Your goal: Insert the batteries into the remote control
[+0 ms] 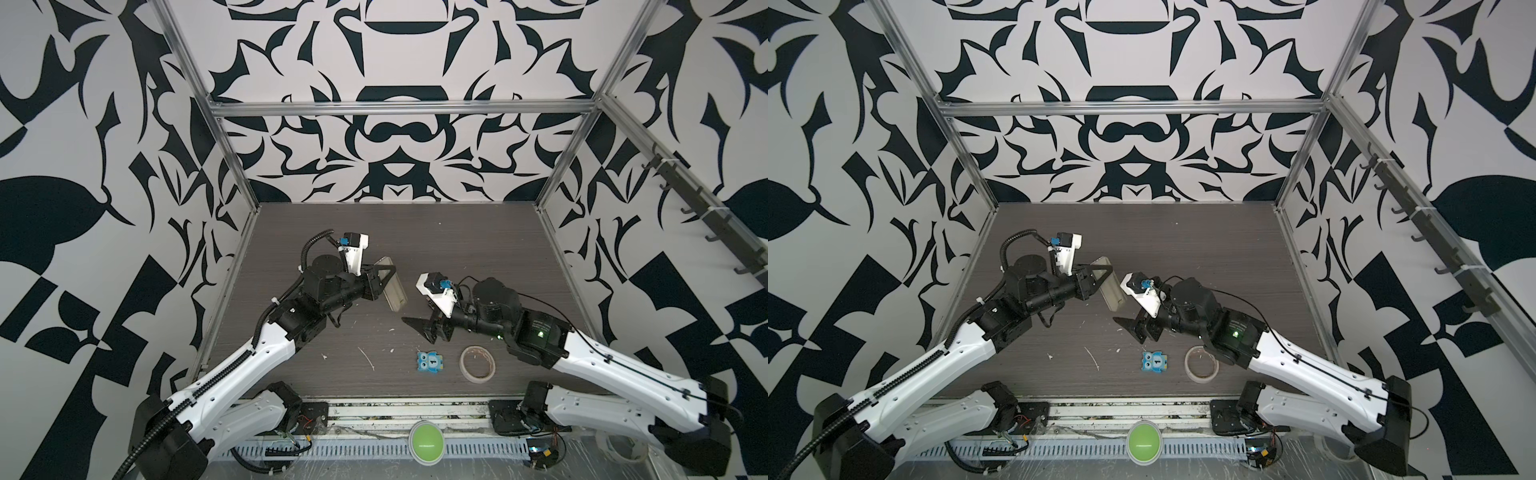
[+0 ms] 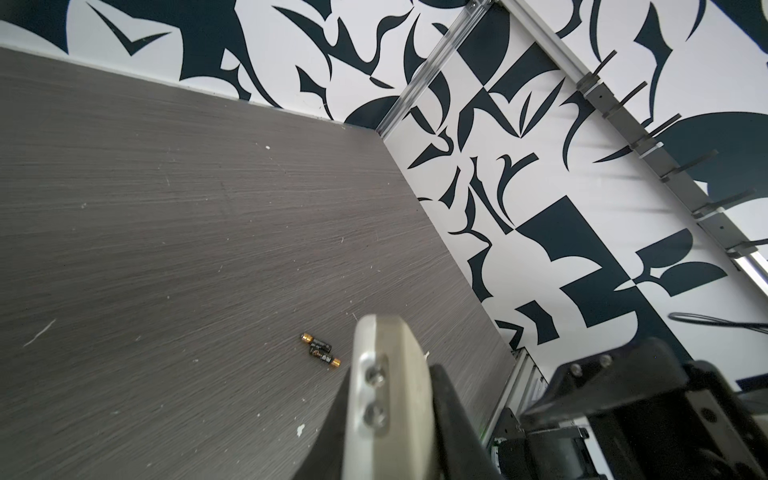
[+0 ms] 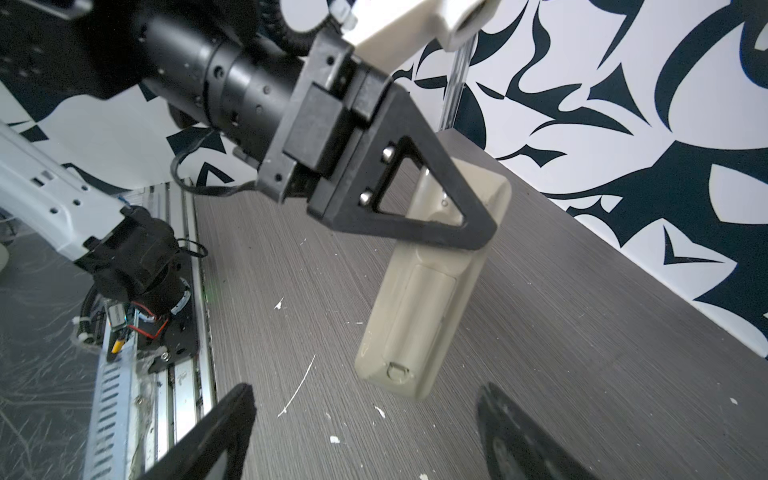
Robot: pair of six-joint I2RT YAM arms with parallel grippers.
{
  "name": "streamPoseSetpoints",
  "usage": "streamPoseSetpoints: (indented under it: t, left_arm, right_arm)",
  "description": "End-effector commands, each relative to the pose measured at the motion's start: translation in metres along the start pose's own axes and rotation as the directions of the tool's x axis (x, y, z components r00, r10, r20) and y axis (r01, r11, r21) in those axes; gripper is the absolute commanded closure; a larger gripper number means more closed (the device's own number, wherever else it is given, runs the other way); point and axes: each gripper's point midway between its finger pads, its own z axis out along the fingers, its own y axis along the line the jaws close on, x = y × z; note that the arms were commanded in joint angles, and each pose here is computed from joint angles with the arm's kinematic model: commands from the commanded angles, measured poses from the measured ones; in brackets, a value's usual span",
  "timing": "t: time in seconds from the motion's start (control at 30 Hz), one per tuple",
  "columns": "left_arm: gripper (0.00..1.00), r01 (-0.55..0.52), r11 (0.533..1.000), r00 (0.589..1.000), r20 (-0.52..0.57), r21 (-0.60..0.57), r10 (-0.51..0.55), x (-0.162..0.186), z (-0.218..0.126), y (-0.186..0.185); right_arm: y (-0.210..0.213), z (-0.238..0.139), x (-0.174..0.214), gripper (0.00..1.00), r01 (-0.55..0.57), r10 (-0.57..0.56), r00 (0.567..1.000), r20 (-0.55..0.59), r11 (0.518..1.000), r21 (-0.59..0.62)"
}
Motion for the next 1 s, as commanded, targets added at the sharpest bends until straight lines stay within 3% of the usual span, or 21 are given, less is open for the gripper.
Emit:
streamPoseSetpoints:
  t: [0.0,0.3,0.97]
  left_arm:
    - [1.00,0.000,0.995,1.000,-0.020,0.098,0.002,-0.007,-0.012,-0.020]
    - [1.00,0.054,0.971,0.991,-0.131,0.233,-0.024,0.011,-0.019,-0.038]
    - [1.00,0.257,0.918,0.947,-0.269,0.304,-0.176,0.039,-0.028,-0.043]
  right_arm:
    - [0.010,-0.017,-0.010,0.13,0.100,-0.099,0.995,0.027,0.994,-0.040]
    - [0.009,-0.019,-0.012,0.18,0.194,-0.194,0.981,0.007,0.980,-0.041]
    - [0.024,-0.014,-0.031,0.26,0.338,-0.339,0.941,0.007,0.935,-0.105]
